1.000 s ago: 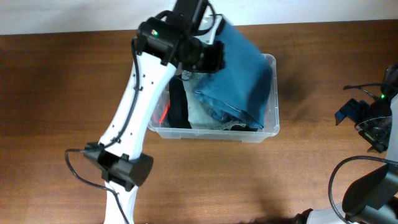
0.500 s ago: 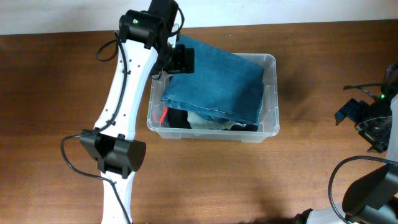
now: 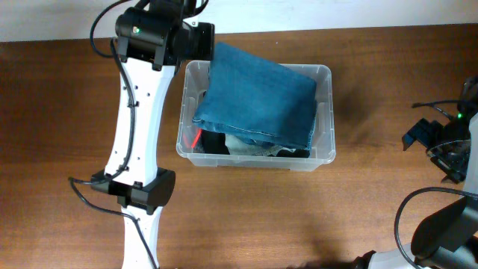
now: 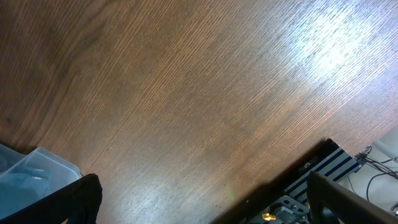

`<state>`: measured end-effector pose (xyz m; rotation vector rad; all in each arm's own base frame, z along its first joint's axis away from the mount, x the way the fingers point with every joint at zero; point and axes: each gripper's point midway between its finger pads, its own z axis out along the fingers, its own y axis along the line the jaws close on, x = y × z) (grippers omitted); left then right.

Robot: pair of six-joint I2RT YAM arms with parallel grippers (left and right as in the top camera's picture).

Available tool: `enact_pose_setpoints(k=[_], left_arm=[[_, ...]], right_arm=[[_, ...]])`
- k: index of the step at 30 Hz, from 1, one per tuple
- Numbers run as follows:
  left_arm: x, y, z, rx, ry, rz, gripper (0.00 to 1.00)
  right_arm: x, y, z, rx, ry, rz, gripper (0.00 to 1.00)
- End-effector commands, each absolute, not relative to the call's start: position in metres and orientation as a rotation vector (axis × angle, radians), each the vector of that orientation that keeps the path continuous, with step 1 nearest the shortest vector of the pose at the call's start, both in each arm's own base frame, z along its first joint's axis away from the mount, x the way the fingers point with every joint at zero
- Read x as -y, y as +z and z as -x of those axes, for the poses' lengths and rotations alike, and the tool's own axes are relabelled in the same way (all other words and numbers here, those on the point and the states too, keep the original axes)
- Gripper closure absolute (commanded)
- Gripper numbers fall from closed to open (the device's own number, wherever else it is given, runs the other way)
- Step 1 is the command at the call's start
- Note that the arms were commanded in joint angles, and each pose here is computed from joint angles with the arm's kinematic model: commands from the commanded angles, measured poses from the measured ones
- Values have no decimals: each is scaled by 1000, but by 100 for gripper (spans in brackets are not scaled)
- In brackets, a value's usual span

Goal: Pack container
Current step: 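Lay the dark-blue denim flat over the shorts and release it, then press the dark-blue denim down inside the bin with the left gripper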

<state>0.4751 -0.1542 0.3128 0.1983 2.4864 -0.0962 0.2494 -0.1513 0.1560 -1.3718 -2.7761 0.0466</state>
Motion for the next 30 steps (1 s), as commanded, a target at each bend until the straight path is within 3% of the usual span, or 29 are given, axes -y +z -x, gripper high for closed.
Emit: enact_pose_setpoints(k=[1,3,9,23,30], left_arm=[[188,297,-452,-2560,-202,-383,75],[201,282,-441,-2615,-195,-437,87],[231,233,-429,-2727,-165,-551,98],[192,79,-415,-3136,89,-573,99],[194,95,-422,-3088,79,-564,99]], right_arm=[[152,157,-248,2771,49,1390,2],[152,157,-248,2771,49,1390,2],[152,157,-248,2771,49,1390,2],[152,157,-248,2771,49,1390,2],[152,157,-248,2771,49,1390,2]])
